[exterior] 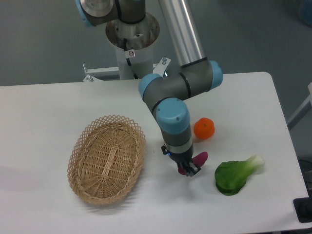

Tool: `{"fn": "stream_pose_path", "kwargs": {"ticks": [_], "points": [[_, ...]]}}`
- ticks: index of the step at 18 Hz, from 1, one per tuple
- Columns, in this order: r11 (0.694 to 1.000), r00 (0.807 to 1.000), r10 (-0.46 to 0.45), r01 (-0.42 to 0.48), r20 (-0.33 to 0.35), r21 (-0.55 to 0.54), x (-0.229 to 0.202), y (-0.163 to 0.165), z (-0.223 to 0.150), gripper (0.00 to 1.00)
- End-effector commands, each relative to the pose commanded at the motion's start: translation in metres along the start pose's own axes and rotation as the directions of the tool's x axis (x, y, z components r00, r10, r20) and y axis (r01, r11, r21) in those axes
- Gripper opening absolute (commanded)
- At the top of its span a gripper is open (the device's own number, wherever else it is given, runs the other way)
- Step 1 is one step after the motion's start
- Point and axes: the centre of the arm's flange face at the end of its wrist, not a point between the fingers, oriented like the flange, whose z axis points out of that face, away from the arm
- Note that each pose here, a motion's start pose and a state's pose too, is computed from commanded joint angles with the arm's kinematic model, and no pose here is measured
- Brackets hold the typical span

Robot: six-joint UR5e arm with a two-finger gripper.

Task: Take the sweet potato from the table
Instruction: 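Lift the gripped sweet potato up off the table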

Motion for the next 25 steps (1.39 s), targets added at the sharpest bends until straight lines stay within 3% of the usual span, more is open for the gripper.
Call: {"fn": "stream_pose_path", "kwargs": {"ticks": [2,6,11,15,25], "points": [[0.997,0.997,-0.07,0.07,0.01,0.023,-0.014,0.002,-0.023,0.33],[0.987,0.991,-0.13,0.128,0.02,0.094,-0.039,0.023,-0.065,0.33],[0.953,0.975,-0.219,0.221,-0.035,0.207,-0.057,0.06,-0.11,0.34],[0.943,0.971,-0.232,0.237,-0.051,0.231,-0.061,0.076,-0.114,0.34],[0.942,0.97,-0.237,0.242,-0.051,0.233,-0.061,0.081,-0.121,0.34]]}}
